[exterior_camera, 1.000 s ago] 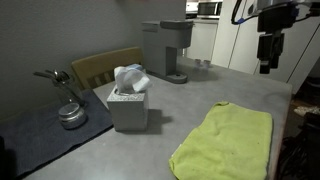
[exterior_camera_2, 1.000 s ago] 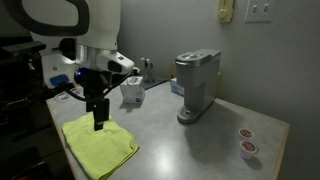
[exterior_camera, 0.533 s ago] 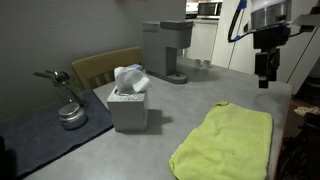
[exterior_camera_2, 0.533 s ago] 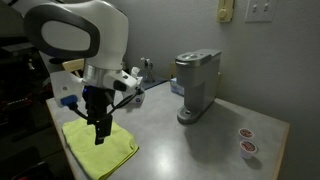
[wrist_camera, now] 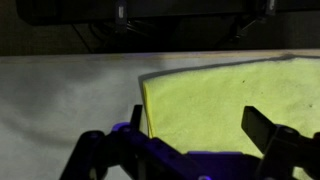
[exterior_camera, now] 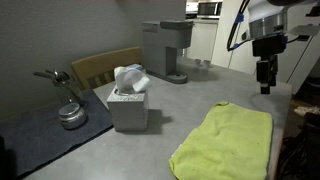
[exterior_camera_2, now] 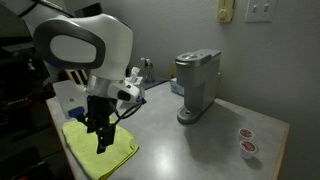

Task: Fold the yellow towel from right to left

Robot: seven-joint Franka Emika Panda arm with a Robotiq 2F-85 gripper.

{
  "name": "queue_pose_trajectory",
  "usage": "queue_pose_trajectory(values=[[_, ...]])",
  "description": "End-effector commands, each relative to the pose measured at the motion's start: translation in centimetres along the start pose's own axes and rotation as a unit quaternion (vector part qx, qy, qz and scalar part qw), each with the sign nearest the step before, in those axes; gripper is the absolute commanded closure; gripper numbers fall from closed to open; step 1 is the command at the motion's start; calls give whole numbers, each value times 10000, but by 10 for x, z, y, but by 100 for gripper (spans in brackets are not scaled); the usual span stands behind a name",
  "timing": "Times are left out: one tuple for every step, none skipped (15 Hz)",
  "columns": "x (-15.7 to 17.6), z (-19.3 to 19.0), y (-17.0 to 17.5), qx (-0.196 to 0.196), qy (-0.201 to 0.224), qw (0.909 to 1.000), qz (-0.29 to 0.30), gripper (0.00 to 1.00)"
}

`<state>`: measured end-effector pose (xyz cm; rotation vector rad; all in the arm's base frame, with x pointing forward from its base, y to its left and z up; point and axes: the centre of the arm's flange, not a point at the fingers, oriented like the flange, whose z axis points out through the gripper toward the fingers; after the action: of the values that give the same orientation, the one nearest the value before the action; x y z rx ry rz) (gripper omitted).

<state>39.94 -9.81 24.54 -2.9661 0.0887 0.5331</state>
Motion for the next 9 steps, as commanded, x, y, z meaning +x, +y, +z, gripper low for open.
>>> queue_pose_trajectory(values=[[1, 6, 15, 66, 245, 9996, -134, 0], [8, 10, 23, 80, 340, 9993, -123, 0], [13, 12, 29, 142, 425, 9988, -172, 0], [18, 14, 36, 206, 502, 9983, -200, 0], [25, 16, 44, 303, 590, 9973, -302, 0], [32, 18, 51, 389, 654, 9961, -442, 0], [38, 20, 57, 477, 714, 9942, -644, 0], [44, 22, 62, 653, 681, 9914, -902, 0], [21, 14, 44, 426, 681, 9952, -562, 0]])
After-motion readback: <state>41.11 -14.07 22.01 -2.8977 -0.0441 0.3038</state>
